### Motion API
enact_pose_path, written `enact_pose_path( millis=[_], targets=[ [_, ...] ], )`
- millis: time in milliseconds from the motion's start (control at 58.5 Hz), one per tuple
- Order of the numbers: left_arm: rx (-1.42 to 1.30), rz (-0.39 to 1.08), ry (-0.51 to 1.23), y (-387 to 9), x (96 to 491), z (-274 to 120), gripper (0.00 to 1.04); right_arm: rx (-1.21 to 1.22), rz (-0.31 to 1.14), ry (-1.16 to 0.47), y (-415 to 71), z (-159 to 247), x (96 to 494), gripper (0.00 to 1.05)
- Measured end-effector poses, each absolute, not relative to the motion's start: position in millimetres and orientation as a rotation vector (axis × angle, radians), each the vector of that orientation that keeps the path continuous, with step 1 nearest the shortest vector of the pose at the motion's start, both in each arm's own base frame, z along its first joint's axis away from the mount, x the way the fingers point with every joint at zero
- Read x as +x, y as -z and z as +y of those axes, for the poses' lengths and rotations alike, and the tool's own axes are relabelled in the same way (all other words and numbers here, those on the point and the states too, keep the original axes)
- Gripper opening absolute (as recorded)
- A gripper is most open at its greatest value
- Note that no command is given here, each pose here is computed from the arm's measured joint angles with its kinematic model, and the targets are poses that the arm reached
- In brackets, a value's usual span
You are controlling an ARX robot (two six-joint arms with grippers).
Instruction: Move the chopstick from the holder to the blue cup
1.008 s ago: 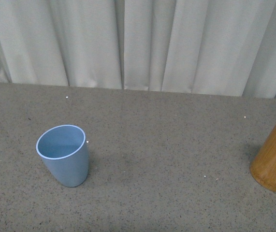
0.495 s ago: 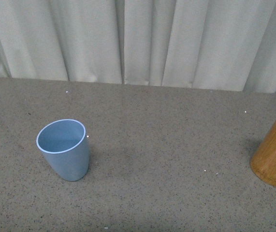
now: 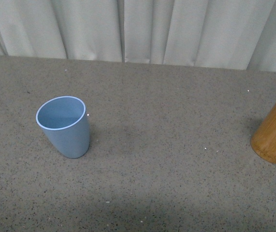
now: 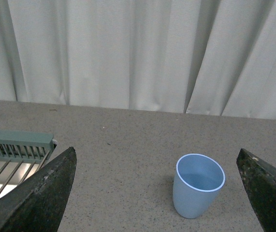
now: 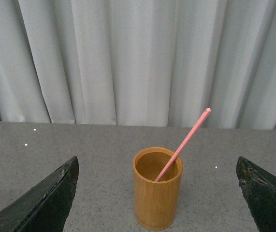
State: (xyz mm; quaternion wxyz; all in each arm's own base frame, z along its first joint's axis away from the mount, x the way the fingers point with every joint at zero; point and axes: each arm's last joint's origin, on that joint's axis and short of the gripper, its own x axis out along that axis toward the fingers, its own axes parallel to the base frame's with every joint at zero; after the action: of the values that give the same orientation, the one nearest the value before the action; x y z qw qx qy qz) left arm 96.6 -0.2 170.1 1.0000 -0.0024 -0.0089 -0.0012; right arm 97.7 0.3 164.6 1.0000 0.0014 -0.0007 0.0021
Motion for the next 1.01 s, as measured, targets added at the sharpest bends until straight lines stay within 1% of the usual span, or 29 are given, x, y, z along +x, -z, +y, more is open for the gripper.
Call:
enact_pose_path(
  millis=[1008],
  targets=[
    [-0.005, -0.018, 0.002, -170.1, 96.6, -0.2, 0.98, 0.003, -0.001, -0.004, -164.6, 0.3, 97.7, 0.95]
  ],
)
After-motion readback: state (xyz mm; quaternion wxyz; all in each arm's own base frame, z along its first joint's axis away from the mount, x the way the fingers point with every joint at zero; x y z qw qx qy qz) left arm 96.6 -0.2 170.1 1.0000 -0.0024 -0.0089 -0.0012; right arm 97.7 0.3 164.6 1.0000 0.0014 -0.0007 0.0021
